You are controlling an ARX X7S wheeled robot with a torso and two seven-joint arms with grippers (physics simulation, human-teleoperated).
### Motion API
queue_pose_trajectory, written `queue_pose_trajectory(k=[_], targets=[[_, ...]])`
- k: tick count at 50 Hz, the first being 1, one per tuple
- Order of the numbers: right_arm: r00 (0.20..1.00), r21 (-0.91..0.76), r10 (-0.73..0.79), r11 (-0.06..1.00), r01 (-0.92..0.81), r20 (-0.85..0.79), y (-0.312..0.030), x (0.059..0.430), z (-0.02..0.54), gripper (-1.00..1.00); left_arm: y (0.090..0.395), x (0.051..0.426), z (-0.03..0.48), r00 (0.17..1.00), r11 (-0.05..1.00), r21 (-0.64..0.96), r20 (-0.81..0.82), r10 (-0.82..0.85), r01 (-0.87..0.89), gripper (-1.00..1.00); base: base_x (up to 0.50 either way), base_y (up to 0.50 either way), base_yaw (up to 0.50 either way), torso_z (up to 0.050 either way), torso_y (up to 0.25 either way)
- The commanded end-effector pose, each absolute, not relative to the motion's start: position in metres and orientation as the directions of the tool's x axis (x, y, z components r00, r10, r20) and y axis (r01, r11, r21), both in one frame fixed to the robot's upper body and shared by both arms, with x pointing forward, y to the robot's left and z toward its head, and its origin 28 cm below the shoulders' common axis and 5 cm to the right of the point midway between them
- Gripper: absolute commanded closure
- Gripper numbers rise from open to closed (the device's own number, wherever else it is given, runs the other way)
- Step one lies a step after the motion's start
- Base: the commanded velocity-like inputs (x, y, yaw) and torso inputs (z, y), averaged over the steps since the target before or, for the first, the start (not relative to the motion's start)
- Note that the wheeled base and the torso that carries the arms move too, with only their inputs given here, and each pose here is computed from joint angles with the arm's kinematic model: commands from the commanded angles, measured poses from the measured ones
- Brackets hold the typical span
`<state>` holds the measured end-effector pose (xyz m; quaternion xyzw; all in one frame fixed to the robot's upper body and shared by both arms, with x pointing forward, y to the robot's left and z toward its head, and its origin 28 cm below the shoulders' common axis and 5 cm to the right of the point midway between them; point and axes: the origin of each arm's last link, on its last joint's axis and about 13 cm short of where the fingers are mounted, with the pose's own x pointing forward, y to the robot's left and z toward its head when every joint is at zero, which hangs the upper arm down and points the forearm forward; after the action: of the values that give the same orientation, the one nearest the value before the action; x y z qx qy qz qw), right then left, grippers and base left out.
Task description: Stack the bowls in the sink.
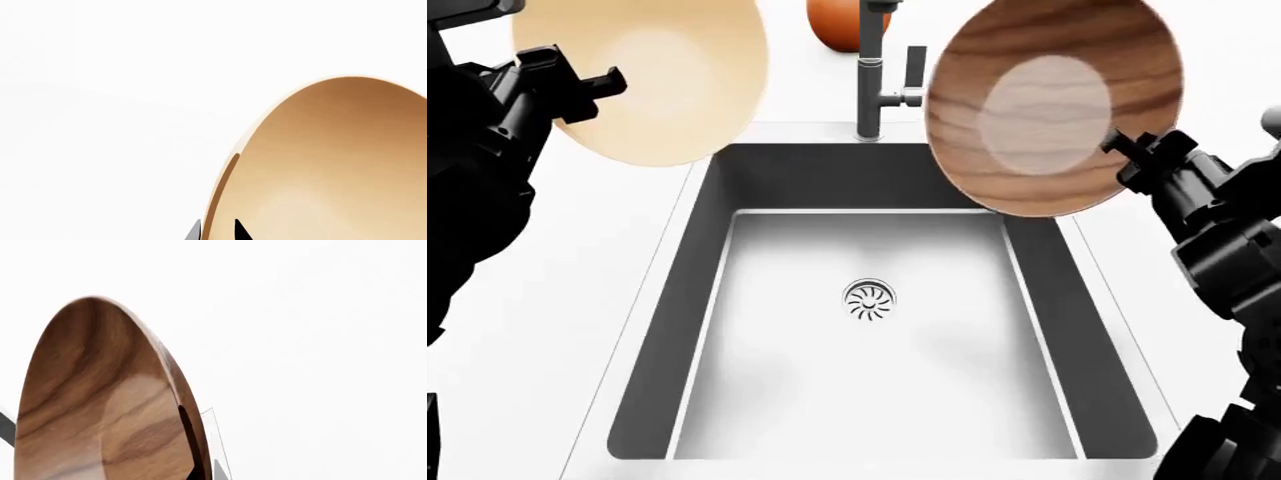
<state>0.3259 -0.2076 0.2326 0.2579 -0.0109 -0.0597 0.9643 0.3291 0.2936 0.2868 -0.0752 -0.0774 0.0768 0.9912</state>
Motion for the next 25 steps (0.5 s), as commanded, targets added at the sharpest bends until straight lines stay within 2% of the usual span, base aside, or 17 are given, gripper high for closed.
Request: queue_pose_trajectory(k=[1,13,25], targets=[[0.992,0.459,-0.022,0.885,0.079,-0.127,-0.200,0.316,0.242,1.00,0.294,0.328,0.289,0.973,0.976,-0.162,0.154,0.170,-0.145,1.00,0.00,0.00,0.00,0.000,0.000],[0.967,0.482,0.126,0.876,-0.003,-0.223,-0.187,0.303,0.240,1.00,0.294,0.328,0.288,0.973,0.975,-0.165,0.150,0.174,-0.149,1.00,0.00,0.00,0.00,0.000,0.001],[0.920,0.481,0.233,0.875,-0.057,-0.315,-0.169,0.310,0.226,1.00,0.295,0.327,0.287,0.973,0.974,-0.166,0.148,0.178,-0.153,1.00,0.00,0.00,0.00,0.000,0.000]])
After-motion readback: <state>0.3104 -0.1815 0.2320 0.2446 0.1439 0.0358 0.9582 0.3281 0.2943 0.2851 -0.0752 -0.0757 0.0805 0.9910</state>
